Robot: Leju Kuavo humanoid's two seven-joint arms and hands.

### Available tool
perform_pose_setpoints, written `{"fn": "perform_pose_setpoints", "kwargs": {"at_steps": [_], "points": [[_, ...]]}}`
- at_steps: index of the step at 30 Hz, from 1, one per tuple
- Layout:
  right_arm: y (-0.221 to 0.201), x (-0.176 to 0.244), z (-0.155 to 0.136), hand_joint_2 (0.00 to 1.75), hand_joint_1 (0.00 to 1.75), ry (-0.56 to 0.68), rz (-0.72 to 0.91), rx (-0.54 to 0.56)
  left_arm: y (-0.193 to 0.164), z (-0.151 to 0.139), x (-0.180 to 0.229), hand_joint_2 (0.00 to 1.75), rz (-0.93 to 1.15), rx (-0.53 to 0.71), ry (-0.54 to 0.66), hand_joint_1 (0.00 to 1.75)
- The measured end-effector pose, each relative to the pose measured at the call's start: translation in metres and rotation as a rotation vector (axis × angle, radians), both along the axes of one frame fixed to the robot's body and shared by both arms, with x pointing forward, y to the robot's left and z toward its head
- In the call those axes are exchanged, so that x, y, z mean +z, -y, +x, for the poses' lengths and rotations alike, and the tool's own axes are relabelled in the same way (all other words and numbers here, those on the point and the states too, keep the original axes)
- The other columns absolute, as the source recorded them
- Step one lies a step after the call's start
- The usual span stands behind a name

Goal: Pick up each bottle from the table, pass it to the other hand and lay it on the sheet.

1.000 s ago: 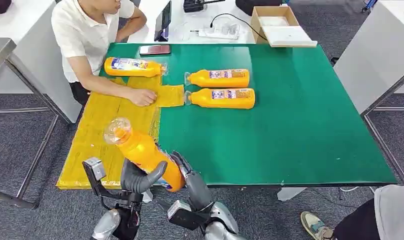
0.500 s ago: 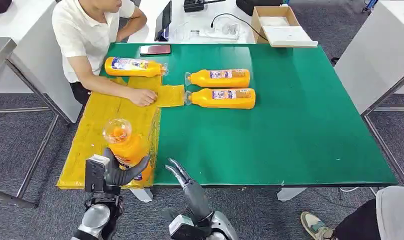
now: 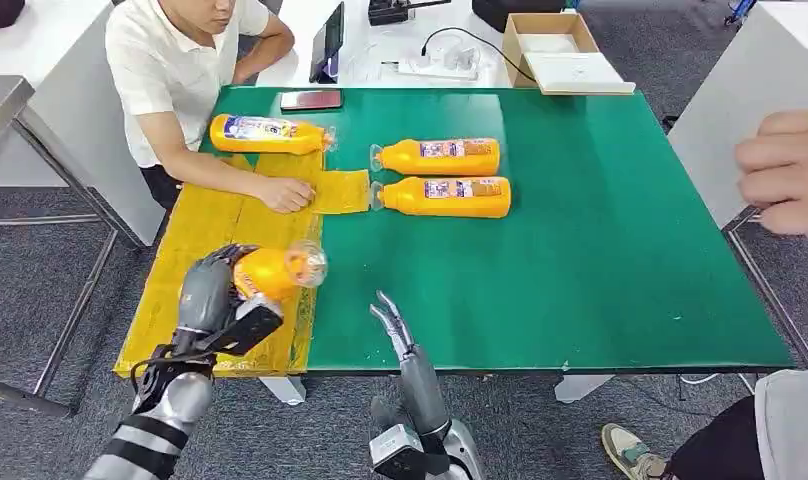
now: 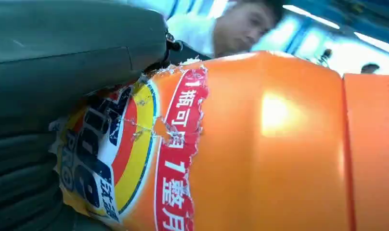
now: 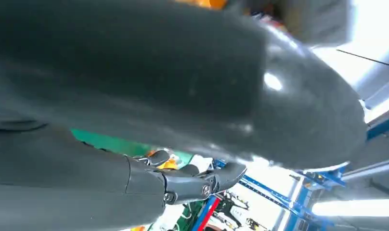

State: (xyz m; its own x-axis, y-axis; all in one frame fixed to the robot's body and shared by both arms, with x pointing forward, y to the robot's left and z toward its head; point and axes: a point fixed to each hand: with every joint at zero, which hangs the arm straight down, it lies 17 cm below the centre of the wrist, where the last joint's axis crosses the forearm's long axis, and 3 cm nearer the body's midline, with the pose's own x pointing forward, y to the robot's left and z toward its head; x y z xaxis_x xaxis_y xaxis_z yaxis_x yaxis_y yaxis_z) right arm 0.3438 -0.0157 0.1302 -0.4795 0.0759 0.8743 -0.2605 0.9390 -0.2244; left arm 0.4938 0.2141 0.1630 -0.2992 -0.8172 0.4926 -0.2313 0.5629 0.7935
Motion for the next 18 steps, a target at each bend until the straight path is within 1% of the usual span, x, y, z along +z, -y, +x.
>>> {"fn": "perform_pose_setpoints", "kwargs": {"at_steps": [2, 5, 6, 8, 10, 15, 18], "points": [[-0.003, 0.003, 0.000, 0.00, 0.00, -0.003, 0.017, 0.014, 0.015, 0.017, -0.009, 1.75, 0.126, -0.020, -0.042, 1.75], [-0.008, 0.009, 0.002, 0.00, 0.00, -0.004, 0.036, 0.039, 0.029, 0.043, -0.032, 1.75, 0.262, -0.027, -0.149, 1.75], [-0.010, 0.011, 0.003, 0.00, 0.00, -0.003, 0.042, 0.045, 0.031, 0.046, -0.044, 1.75, 0.293, -0.032, -0.186, 1.75], [-0.011, 0.011, 0.004, 0.00, 0.00, -0.009, 0.051, 0.052, 0.035, 0.054, -0.052, 1.75, 0.322, -0.039, -0.217, 1.75], [-0.014, 0.012, 0.004, 0.00, 0.00, -0.010, 0.052, 0.063, 0.038, 0.060, -0.067, 1.75, 0.351, -0.050, -0.274, 1.75], [-0.016, 0.010, 0.003, 0.00, 0.00, -0.017, 0.054, 0.073, 0.039, 0.066, -0.083, 1.75, 0.381, -0.062, -0.345, 1.75], [-0.019, 0.008, 0.002, 0.00, 0.00, -0.030, 0.062, 0.090, 0.037, 0.069, -0.094, 1.75, 0.391, -0.065, -0.412, 1.75]]}}
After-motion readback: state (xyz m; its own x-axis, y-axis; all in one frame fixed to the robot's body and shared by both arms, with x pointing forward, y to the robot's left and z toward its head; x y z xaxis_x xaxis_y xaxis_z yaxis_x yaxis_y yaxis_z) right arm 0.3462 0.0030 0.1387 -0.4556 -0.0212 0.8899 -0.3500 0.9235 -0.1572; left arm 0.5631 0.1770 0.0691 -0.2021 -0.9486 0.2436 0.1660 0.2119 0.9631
